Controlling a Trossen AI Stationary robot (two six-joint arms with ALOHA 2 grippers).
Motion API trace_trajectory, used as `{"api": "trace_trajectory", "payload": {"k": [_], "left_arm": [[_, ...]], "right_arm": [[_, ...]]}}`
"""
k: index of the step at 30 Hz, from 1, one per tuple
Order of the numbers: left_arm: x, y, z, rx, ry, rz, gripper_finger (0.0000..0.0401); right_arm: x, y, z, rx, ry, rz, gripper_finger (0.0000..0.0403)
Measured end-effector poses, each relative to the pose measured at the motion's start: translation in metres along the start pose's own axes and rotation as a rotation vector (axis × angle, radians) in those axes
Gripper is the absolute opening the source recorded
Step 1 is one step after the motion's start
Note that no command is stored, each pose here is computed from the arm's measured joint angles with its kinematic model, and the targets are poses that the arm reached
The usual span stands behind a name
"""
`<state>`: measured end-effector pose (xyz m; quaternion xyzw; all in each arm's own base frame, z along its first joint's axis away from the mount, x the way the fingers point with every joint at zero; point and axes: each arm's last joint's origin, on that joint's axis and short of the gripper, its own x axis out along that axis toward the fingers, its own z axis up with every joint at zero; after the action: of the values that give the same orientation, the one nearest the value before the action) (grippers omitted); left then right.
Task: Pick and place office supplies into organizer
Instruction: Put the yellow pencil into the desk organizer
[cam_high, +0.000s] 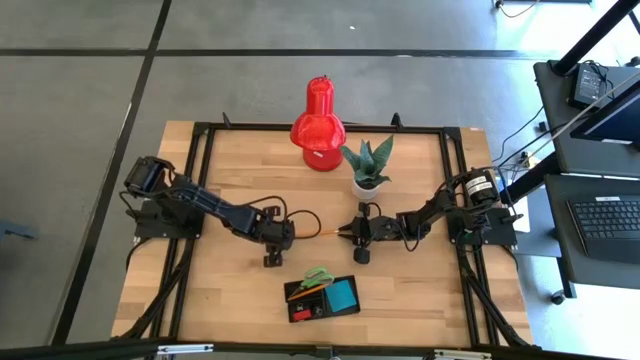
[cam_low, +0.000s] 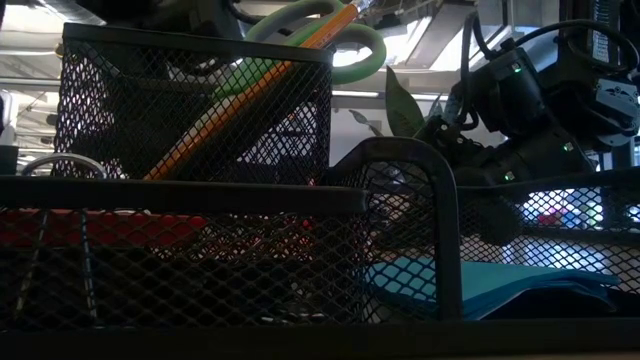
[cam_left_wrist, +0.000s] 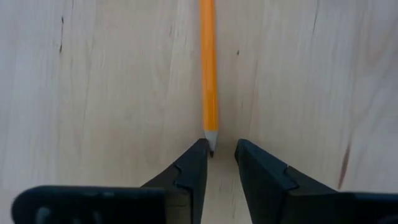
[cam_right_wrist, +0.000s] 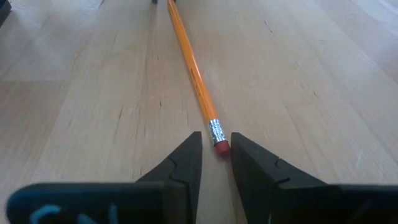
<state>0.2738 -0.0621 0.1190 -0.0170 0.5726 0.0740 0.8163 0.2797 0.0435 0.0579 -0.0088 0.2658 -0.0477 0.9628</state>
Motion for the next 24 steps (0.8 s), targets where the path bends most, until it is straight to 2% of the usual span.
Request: {"api": "trace_trajectory", "payload": {"k": [7, 16, 24], "left_arm": [[0.0009, 0.0042, 0.0016, -0.024, 0.01, -0.025, 0.0078], [0.0012, 0.0048, 0.0017, -0.04, 0.01, -0.022, 0.0009], [0.0042, 0.0041, 0.0013, -0.053, 0.028, -0.021, 0.0003]], "right_arm": [[0.0, 0.0, 0.0, 0.0, 0.0, 0.0, 0.0088], [0.0, 0.0, 0.0, -0.001, 0.0, 0.0, 0.0088], [0.0, 0.0003, 0.0027, 0.003, -0.031, 0.003, 0.0088]]}}
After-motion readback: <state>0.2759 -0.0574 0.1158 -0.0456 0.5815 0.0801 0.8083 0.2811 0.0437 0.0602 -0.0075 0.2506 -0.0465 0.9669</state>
